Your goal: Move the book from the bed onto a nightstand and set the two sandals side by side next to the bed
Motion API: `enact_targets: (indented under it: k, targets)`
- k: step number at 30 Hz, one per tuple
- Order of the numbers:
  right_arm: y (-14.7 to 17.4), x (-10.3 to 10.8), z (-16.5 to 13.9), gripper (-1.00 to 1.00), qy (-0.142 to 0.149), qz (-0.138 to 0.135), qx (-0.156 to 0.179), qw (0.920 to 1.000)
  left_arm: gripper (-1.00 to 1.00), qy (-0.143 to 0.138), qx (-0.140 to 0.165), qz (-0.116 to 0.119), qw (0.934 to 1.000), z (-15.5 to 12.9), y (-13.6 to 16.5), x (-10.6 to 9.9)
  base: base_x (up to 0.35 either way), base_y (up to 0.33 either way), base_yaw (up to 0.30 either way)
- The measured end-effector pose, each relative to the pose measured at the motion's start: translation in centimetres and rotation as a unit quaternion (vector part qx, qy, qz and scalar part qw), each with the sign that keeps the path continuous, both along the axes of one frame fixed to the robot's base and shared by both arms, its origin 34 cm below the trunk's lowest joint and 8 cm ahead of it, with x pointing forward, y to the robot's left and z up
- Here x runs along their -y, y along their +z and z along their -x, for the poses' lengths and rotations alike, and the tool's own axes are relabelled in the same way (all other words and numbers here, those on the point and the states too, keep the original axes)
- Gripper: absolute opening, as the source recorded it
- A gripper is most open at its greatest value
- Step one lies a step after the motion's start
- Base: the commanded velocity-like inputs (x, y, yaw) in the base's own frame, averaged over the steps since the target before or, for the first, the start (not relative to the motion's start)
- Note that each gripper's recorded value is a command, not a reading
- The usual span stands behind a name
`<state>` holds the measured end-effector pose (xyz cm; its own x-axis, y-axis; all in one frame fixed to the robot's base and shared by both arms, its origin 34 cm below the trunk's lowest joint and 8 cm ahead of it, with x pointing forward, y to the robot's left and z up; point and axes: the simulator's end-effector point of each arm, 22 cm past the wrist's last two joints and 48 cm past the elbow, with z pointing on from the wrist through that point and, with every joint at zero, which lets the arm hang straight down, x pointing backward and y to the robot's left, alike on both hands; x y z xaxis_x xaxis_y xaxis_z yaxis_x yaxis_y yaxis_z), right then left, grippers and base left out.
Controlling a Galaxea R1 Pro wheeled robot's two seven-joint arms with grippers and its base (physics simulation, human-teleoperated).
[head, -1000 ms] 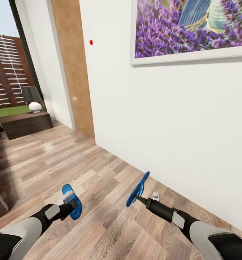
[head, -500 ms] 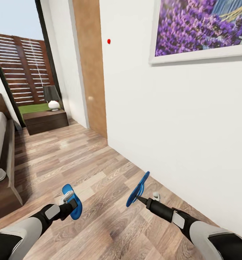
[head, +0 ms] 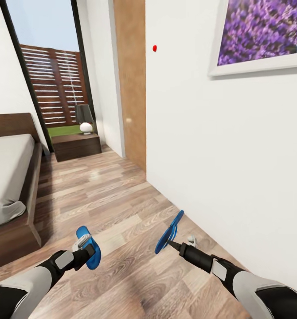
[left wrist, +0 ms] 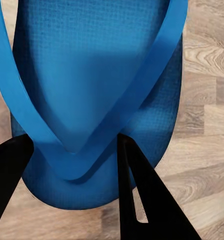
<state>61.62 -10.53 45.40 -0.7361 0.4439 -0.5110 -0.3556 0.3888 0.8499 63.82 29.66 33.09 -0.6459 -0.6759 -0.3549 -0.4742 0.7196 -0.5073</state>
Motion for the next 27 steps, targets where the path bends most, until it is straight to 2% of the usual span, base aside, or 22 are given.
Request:
enact_targets:
  k: [27]
  targets:
    - [0.0,0.0,0.0,-1.0,0.0,0.0,0.0,1.0,-1.0,0.0,0.0,0.0,1.0,-0.01,0.01,0.0,0.217,-0.111,0.265]
